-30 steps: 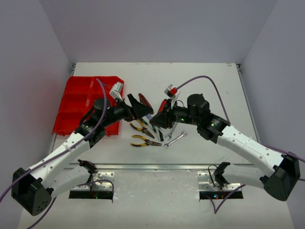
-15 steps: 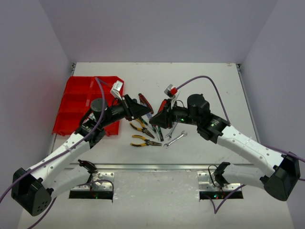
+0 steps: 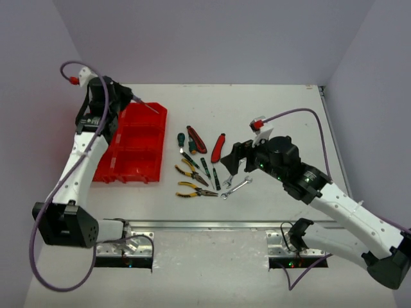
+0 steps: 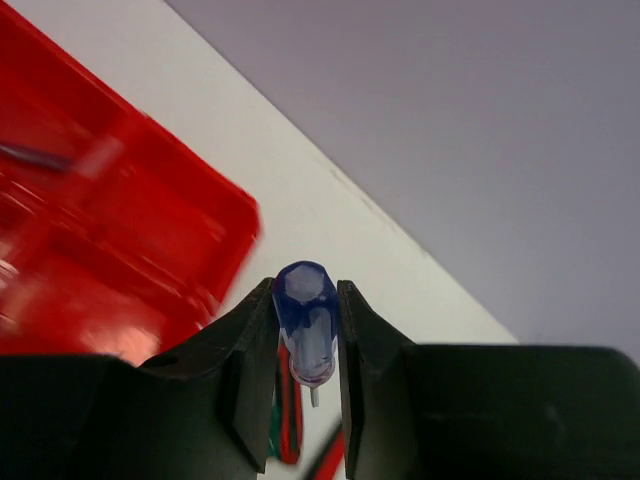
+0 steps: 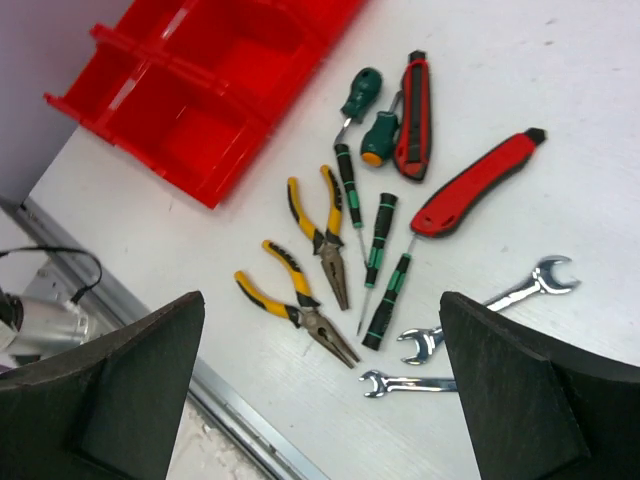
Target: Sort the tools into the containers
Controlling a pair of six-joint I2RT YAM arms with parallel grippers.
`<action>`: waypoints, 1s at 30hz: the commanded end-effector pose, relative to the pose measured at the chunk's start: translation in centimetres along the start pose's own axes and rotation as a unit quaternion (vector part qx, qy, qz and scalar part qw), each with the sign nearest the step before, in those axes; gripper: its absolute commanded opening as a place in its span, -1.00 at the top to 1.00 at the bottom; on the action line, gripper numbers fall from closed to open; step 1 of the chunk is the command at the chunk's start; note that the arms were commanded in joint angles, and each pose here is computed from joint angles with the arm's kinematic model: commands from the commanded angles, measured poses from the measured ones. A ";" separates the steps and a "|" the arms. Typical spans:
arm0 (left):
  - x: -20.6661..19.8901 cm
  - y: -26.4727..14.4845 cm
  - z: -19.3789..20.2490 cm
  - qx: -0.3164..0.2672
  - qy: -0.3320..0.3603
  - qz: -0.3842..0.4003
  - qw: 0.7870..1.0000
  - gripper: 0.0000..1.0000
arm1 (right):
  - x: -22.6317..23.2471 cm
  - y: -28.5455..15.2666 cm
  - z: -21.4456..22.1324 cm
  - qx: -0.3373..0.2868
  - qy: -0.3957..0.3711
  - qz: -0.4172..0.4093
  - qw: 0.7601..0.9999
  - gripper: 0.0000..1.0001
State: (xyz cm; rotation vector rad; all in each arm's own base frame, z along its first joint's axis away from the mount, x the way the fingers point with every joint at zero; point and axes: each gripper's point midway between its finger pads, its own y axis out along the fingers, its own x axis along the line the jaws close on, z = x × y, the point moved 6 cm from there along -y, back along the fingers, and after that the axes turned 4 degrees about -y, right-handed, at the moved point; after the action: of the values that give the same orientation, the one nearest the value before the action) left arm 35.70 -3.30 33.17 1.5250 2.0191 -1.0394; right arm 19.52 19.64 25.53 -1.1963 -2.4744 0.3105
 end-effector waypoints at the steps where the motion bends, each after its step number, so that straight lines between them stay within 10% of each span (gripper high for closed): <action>1: 5.7 6.4 -9.0 -0.149 0.017 -0.177 0.973 1.00 | -0.9 -2.5 1.3 -0.009 0.016 0.021 1.000 -0.98; 9: 9.5 12.3 -16.4 -0.246 0.088 -0.223 0.939 1.00 | -0.5 -4.6 2.9 0.006 -0.001 -0.018 1.000 -0.98; 24: 17.7 20.5 -7.8 -0.065 0.048 -0.253 0.964 0.93 | -2.3 -5.4 5.2 -0.021 -0.014 0.017 1.000 -0.98; 30: 17.3 19.0 -7.5 -0.046 0.038 -0.264 0.963 0.19 | -2.2 -4.6 6.2 0.003 -0.005 0.013 1.000 -0.98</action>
State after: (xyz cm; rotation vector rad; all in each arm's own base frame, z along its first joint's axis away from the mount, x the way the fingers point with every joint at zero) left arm 48.87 16.24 16.00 0.9866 2.6541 -1.1012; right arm 14.43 14.46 20.94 -1.2178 -2.4714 0.3595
